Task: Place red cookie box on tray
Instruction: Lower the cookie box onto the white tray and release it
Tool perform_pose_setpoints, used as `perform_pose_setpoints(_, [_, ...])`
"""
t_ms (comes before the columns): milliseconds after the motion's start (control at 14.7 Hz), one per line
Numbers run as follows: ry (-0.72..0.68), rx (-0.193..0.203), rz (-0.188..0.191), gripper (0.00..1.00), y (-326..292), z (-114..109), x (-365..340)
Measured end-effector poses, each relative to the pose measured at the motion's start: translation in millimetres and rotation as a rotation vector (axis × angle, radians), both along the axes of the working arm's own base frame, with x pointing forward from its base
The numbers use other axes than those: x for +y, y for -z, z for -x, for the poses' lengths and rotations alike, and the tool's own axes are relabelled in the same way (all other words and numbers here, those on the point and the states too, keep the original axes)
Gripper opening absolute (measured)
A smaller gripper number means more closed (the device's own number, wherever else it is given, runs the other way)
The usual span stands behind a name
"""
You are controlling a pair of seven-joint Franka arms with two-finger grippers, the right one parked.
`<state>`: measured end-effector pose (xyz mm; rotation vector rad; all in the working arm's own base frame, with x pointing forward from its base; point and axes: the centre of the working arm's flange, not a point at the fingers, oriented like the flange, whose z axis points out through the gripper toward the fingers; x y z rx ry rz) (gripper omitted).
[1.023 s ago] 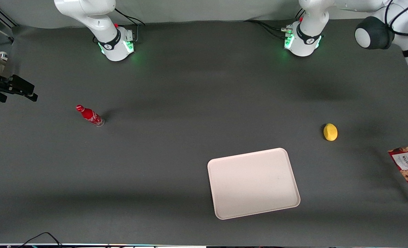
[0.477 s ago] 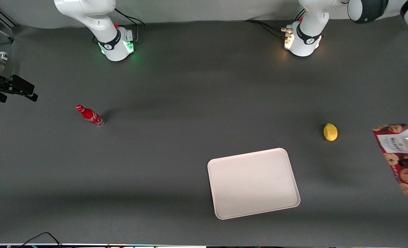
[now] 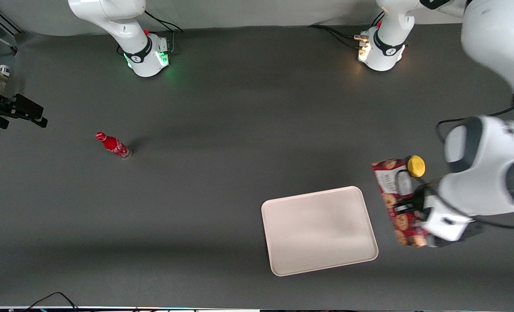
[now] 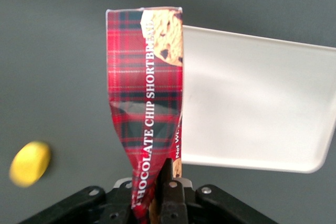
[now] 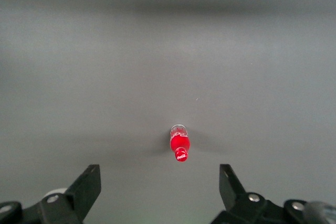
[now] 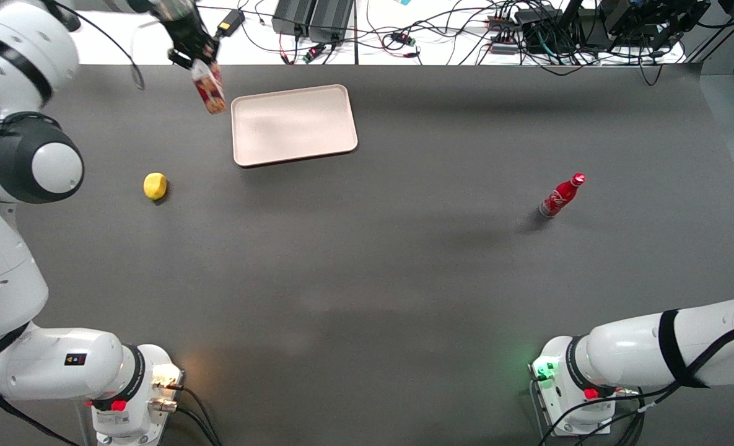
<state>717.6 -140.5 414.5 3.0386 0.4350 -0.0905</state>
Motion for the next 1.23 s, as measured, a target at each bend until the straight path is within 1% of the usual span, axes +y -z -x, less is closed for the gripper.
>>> perform_pose_setpoints(136, [0.054, -0.032, -0.037, 0.13, 64, -5, -20])
perform_pose_setpoints(341, [0.093, -0.067, -0.060, 0.13, 147, -10, -23])
perform_pose_setpoints(409, [0.103, -0.075, -0.064, 0.13, 166, -10, -23])
perform_pose_setpoints(477, [0.108, -0.083, -0.060, 0.13, 180, -9, -24])
perform_pose_setpoints(545, [0.112, -0.089, -0.059, 0.15, 188, -9, -24])
perform_pose_setpoints(614, [0.113, -0.089, -0.058, 0.23, 190, -9, -25])
perform_pose_setpoints(818, [0.104, -0.101, -0.062, 0.54, 172, -12, -19])
perform_pose_setpoints(955, [0.095, -0.081, -0.084, 0.73, 144, -13, -11])
perform_pose_setpoints(1023, [0.084, -0.052, -0.097, 0.83, 122, -12, -5])
perform_pose_setpoints(1091, [0.068, -0.015, -0.102, 0.95, 95, -10, 3])
perform_pose_setpoints(1159, [0.066, 0.026, -0.102, 1.00, 63, -6, 12])
perform_pose_setpoints(1227, [0.092, 0.069, -0.095, 1.00, 29, 1, 23])
